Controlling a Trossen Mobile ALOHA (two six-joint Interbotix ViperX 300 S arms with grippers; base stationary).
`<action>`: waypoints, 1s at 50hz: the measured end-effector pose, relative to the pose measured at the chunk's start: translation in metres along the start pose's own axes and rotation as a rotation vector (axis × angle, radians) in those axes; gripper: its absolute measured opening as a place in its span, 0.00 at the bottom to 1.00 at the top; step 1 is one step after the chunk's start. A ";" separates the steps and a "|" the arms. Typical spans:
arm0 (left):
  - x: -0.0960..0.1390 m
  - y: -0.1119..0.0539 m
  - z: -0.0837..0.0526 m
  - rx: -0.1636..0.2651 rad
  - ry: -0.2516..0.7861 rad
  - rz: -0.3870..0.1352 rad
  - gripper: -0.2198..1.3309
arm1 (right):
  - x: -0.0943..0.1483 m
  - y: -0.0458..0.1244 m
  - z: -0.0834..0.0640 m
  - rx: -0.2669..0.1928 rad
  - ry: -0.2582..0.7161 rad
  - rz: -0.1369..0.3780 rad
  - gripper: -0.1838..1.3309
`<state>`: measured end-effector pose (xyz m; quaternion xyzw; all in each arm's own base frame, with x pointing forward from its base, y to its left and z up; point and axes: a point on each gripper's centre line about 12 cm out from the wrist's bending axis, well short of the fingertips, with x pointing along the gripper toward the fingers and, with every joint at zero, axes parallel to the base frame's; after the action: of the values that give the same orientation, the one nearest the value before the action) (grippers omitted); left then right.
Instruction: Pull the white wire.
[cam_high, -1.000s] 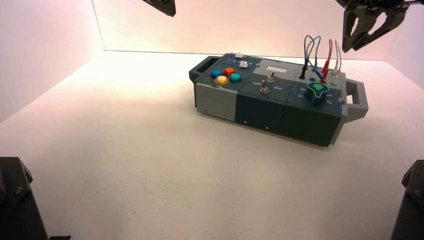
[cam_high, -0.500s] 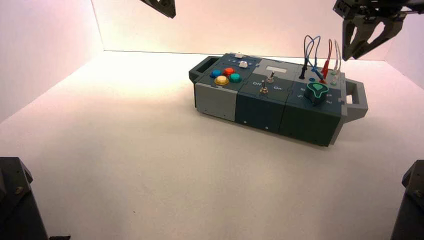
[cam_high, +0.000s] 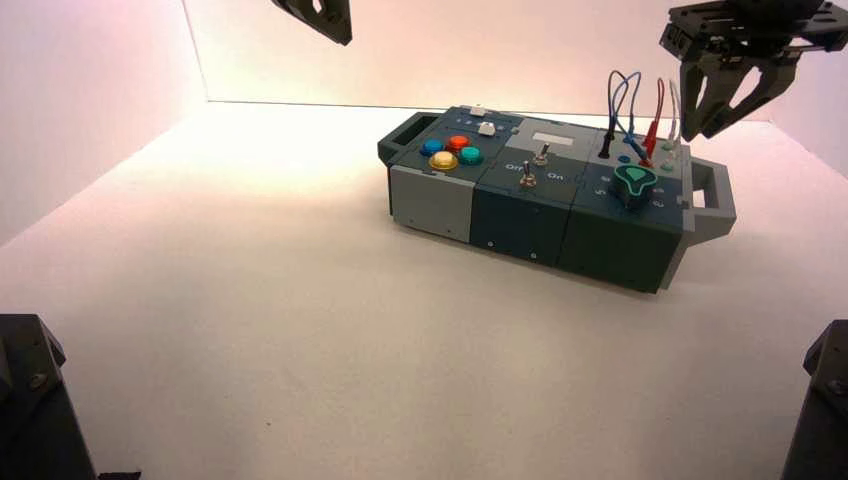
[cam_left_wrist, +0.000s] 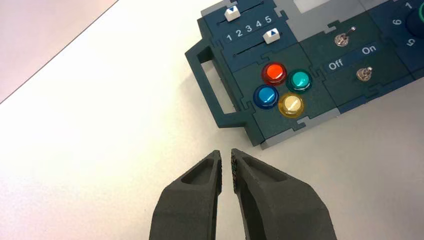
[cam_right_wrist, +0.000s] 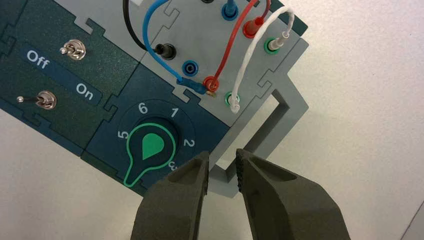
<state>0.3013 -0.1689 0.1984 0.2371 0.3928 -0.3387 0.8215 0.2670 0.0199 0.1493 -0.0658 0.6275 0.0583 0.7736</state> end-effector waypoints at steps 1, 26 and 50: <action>0.000 0.001 0.001 0.000 -0.006 0.005 0.29 | 0.000 0.000 0.000 0.000 0.000 0.000 0.55; 0.004 0.006 0.007 -0.003 -0.059 0.045 0.29 | -0.001 -0.007 0.006 0.014 -0.019 -0.012 0.55; -0.003 0.005 0.012 0.002 -0.085 0.053 0.29 | 0.015 -0.012 0.009 0.024 -0.007 -0.017 0.55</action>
<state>0.3099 -0.1723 0.2084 0.2335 0.3508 -0.3271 0.8458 0.2812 0.0101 0.1372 -0.0617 0.6248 0.0446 0.7771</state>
